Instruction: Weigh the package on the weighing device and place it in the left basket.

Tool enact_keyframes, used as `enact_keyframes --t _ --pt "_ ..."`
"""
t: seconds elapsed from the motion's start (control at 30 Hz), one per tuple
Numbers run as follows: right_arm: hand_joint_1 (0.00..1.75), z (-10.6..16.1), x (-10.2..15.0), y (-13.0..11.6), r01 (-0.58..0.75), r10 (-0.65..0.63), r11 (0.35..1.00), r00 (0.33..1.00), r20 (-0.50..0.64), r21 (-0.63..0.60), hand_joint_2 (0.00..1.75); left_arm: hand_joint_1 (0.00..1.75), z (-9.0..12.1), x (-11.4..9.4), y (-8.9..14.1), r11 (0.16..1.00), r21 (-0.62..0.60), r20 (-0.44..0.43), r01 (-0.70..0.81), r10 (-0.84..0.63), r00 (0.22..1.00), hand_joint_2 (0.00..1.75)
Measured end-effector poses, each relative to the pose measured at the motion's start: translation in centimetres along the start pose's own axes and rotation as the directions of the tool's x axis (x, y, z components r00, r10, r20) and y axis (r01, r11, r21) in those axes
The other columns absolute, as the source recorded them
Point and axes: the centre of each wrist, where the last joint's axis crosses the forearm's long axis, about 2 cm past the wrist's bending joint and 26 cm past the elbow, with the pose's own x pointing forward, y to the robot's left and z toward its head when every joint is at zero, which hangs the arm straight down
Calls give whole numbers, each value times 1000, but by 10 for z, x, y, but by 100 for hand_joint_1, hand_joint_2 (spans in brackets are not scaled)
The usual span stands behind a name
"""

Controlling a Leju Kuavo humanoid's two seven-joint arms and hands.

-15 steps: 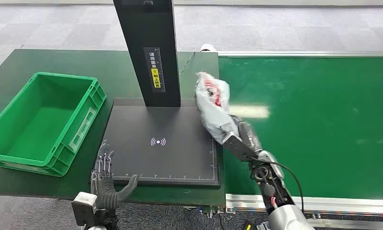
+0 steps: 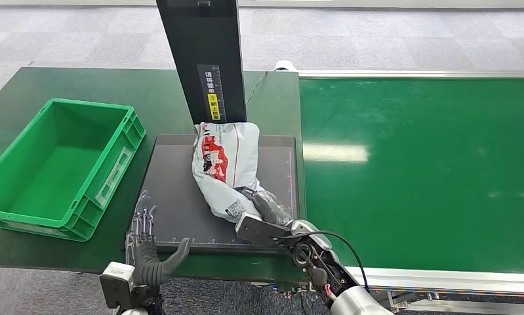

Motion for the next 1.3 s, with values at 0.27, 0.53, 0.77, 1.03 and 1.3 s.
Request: enact_keyframes --t 0.27,0.53,0.77,1.03,1.3 --pt "0 -11 3 -23 -17 16 989 1000 -3 -148 175 0 -4 1 -1 1000 9 8 -1 1 1000 175" --pt "0 45 -19 2 201 -191 858 979 69 -472 175 0 6 -1 1 999 27 -15 21 -20 1000 175" --pt "0 107 -17 29 331 -317 758 940 126 -562 175 0 7 -1 1 999 29 -18 30 -30 999 175" --pt "0 129 -17 15 432 -378 683 899 221 -589 175 0 14 -2 3 998 38 -34 39 -38 999 175" --pt "0 138 -19 13 634 -533 610 772 347 -475 175 0 25 -5 11 994 62 -63 84 -80 995 175"
